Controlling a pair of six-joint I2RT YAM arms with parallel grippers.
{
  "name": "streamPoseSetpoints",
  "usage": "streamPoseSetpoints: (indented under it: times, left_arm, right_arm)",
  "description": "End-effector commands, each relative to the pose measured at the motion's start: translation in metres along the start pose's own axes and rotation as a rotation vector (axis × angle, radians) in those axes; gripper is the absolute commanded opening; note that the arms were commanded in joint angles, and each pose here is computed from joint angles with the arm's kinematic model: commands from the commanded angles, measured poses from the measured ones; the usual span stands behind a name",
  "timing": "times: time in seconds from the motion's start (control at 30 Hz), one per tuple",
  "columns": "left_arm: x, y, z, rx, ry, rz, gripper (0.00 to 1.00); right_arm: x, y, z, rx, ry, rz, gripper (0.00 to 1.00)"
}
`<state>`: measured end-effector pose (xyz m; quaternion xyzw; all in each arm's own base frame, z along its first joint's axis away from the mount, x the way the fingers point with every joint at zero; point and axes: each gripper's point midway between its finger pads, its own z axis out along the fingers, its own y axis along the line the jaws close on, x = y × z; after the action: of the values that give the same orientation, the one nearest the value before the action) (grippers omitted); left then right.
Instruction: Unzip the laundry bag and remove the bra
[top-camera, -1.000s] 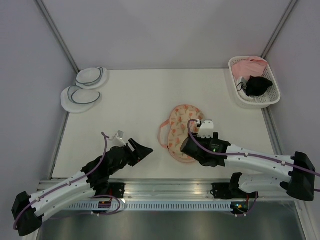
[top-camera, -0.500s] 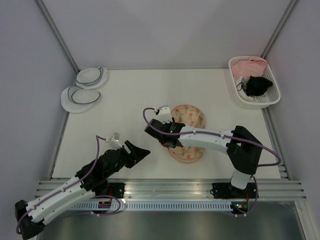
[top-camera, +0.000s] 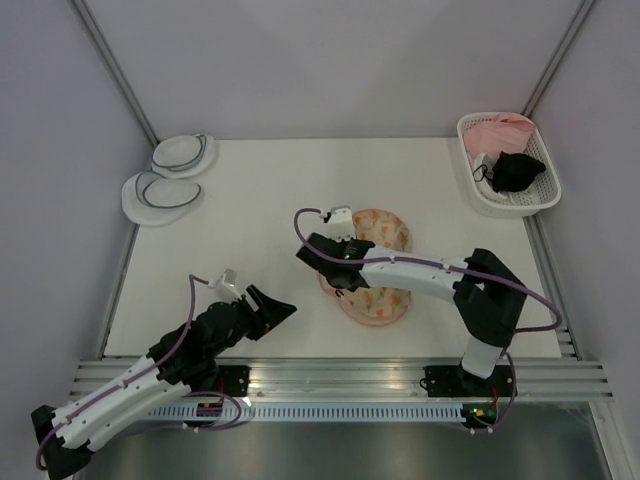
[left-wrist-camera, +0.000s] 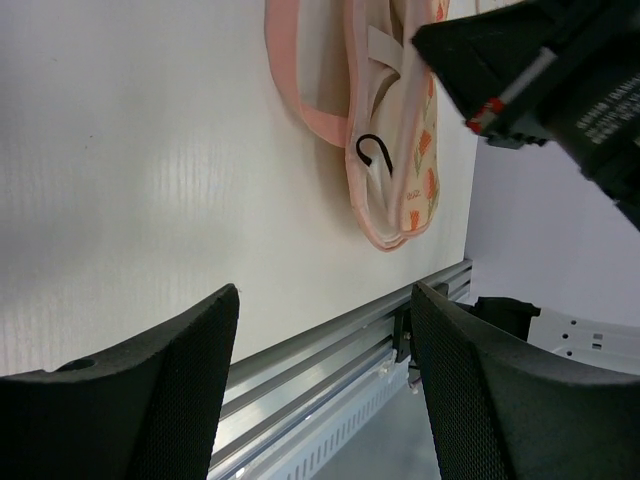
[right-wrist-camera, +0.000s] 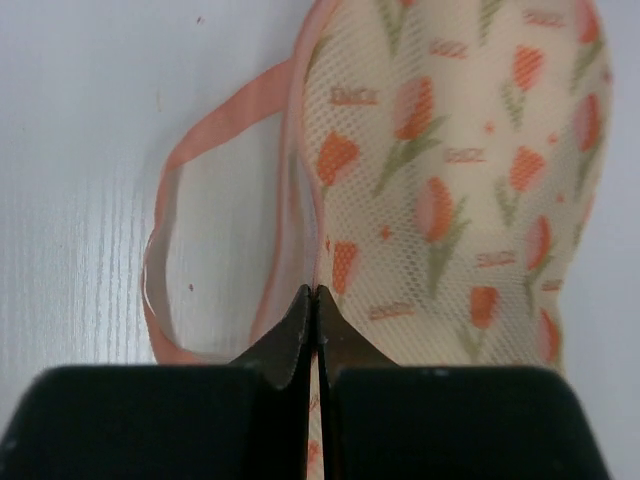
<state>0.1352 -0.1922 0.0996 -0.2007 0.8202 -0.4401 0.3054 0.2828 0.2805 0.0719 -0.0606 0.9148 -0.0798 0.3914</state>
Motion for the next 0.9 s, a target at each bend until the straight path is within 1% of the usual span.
streamPoseSetpoints:
  times: [0.0,0.03,0.07,0.1,0.13,0.17,0.2,0.23,0.27,0.3,0.33,0.37,0.4,0.43,0.47,0.53,0.6,0.63,0.67,0.73,0.77,0.8,0.87]
  left_arm:
    - [-0.001,0.003,0.0,-0.008,-0.009,0.0,0.73]
    - [-0.001,0.004,0.0,-0.011,-0.008,0.003,0.73]
    - [-0.001,0.004,0.0,-0.013,-0.01,0.003,0.73]
    - [-0.002,0.004,0.0,-0.014,-0.012,0.005,0.73]
    - [-0.002,0.004,0.0,-0.015,-0.011,0.006,0.73]
    - [-0.002,0.003,0.0,-0.014,-0.013,0.006,0.73]
    - [-0.003,0.003,0.0,-0.017,-0.016,0.009,0.73]
    - [-0.003,0.003,0.0,-0.018,-0.015,0.008,0.73]
    - [-0.003,0.002,0.0,-0.019,-0.017,0.008,0.73]
    - [-0.004,0.001,0.0,-0.017,-0.017,0.009,0.73]
    - [-0.003,0.001,0.0,-0.021,-0.016,0.01,0.73]
    - [-0.004,0.0,0.0,-0.02,-0.015,0.012,0.73]
    - [-0.004,-0.001,0.0,-0.021,-0.015,0.013,0.73]
    - [-0.004,-0.002,0.0,-0.025,-0.013,0.016,0.73]
    - [-0.004,-0.003,0.0,-0.026,-0.011,0.018,0.73]
    - [-0.004,-0.005,-0.001,-0.031,-0.005,0.03,0.73]
    - [-0.004,-0.006,-0.001,-0.035,0.001,0.035,0.73]
    - [-0.004,-0.007,-0.001,-0.034,0.002,0.032,0.73]
    - [-0.003,-0.005,0.0,-0.043,0.002,0.032,0.73]
    - [-0.004,-0.005,0.001,-0.046,-0.002,0.023,0.74]
    - [-0.004,-0.004,0.001,-0.046,-0.004,0.022,0.74]
    - [-0.004,-0.003,0.001,-0.049,-0.005,0.019,0.73]
    - [-0.004,-0.002,0.002,-0.05,-0.006,0.018,0.73]
  right_arm:
    - [-0.052,-0.049,-0.048,0.045,-0.163,0.131,0.0]
    - [-0.054,-0.062,-0.054,0.07,-0.176,0.15,0.0]
    - [-0.057,-0.092,-0.065,0.145,-0.195,0.141,0.0]
    - [-0.058,-0.109,-0.069,0.193,-0.198,0.141,0.01]
    - [-0.057,-0.125,-0.073,0.242,-0.209,0.194,0.0]
    - [-0.054,-0.163,-0.08,0.348,-0.205,0.174,0.0]
    - [-0.052,-0.182,-0.084,0.404,-0.218,0.194,0.0]
    - [-0.049,-0.2,-0.088,0.457,-0.223,0.21,0.0]
    - [-0.042,-0.223,-0.087,0.528,-0.239,0.315,0.01]
    - [-0.035,-0.255,-0.1,0.609,-0.246,0.308,0.0]
    - [-0.023,-0.273,-0.102,0.66,-0.244,0.329,0.02]
    - [-0.017,-0.293,-0.106,0.685,-0.246,0.427,0.19]
    - [-0.01,-0.301,-0.106,0.694,-0.238,0.473,0.29]
    - [0.002,-0.312,-0.105,0.719,-0.216,0.479,0.53]
    - [0.0,-0.314,-0.107,0.688,-0.241,0.54,0.66]
    - [0.002,-0.314,-0.107,0.658,-0.233,0.553,0.75]
    - [-0.007,-0.31,-0.109,0.597,-0.25,0.547,0.76]
    - [-0.006,-0.299,-0.103,0.532,-0.216,0.524,0.76]
    - [-0.026,-0.285,-0.1,0.417,-0.252,0.471,0.76]
    - [-0.029,-0.264,-0.092,0.287,-0.257,0.435,0.76]
    - [-0.042,-0.236,-0.09,0.114,-0.273,0.46,0.76]
    - [-0.043,-0.225,-0.089,0.052,-0.271,0.423,0.75]
    - [-0.039,-0.194,-0.078,-0.083,-0.232,0.404,0.74]
